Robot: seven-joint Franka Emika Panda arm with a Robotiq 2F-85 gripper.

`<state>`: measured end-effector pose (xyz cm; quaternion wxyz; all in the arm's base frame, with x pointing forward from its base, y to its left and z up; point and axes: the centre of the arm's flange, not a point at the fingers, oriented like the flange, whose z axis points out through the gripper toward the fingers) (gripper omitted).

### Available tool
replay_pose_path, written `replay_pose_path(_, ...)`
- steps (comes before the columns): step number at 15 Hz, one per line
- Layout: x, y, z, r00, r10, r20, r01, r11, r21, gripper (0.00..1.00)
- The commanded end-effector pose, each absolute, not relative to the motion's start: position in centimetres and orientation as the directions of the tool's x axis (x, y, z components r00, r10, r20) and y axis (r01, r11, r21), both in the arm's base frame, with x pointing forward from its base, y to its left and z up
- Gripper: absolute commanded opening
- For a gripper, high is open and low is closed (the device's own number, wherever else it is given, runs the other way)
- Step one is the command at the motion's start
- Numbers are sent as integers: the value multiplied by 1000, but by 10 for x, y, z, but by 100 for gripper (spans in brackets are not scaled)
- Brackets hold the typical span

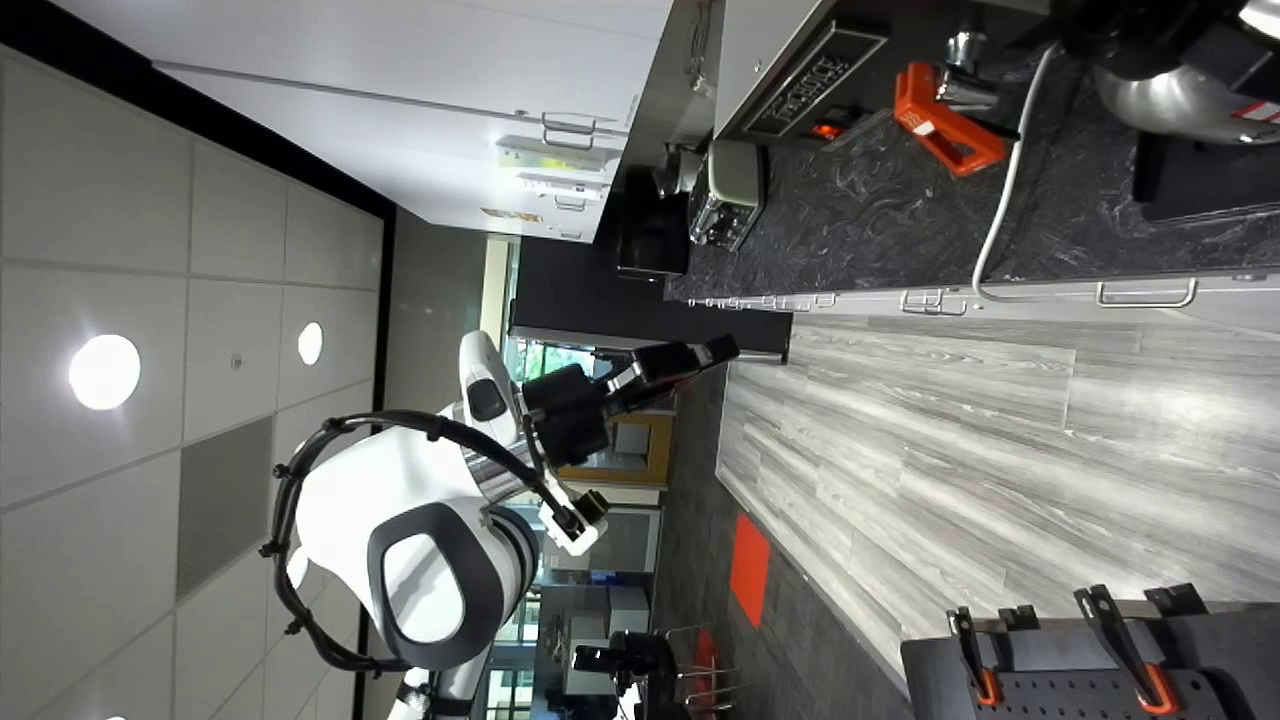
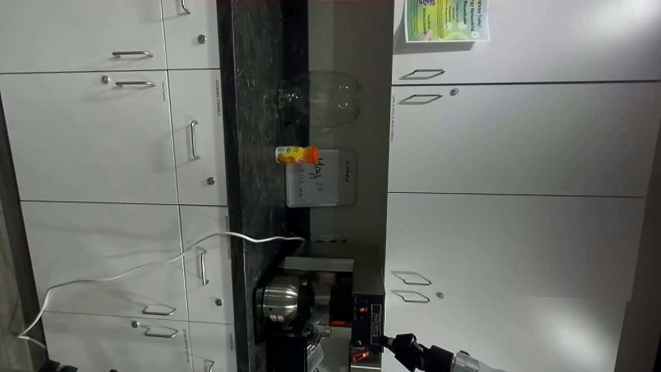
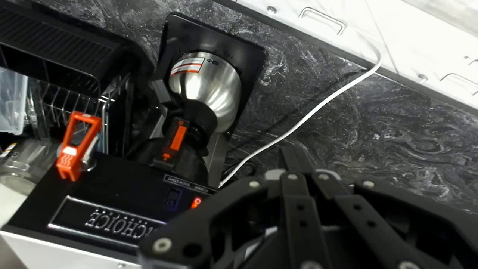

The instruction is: Turn off the coffeemaker

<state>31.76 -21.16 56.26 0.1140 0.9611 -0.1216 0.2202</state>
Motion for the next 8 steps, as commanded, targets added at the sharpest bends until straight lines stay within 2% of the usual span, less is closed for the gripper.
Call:
replay_pose_path(1,333,-240,553,852,-233,469,-356,-915,191,0)
replay_pose_path(2,320,-227,556,863,-205,461,-312,-935,170,1)
replay_pose_path(8,331,-242,548,857,-232,460,-341,-925,169,0)
